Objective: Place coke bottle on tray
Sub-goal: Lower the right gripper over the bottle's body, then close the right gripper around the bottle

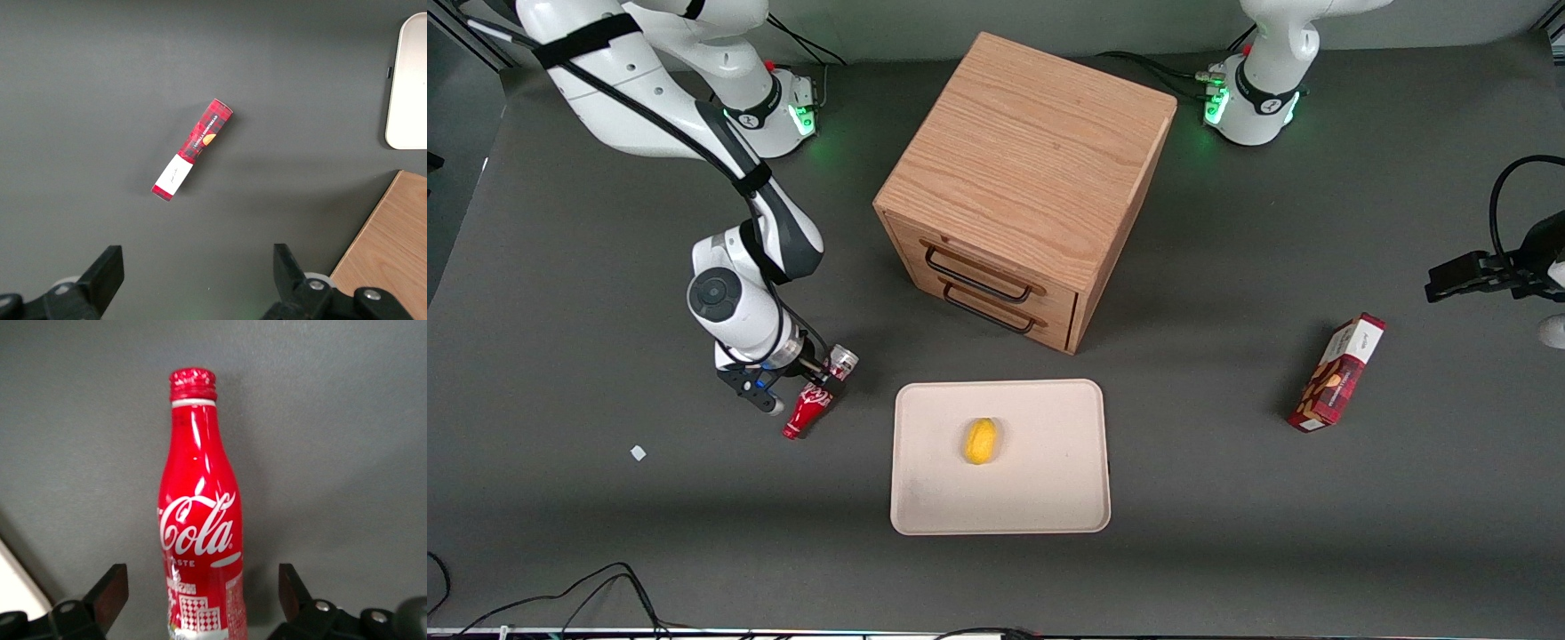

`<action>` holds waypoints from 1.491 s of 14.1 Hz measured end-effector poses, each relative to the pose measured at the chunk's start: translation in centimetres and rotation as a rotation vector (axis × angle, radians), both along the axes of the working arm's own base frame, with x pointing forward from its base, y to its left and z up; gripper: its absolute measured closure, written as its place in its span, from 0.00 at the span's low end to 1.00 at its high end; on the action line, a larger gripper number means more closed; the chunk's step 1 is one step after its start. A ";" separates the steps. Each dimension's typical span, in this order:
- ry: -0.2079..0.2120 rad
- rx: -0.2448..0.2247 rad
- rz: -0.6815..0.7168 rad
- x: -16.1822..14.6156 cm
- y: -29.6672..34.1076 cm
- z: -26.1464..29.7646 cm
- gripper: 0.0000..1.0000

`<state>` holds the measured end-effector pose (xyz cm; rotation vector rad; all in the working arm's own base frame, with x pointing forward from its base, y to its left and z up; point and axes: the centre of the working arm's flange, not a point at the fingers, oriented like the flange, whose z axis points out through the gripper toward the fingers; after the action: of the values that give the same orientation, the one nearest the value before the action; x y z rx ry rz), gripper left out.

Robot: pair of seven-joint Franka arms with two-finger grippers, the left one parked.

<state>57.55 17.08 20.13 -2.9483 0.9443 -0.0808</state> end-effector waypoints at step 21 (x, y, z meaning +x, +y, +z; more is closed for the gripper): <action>-0.015 -0.002 0.019 0.6 0.5 -2.0 0.46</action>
<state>58.15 17.55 18.17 -2.9538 0.9145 -0.1034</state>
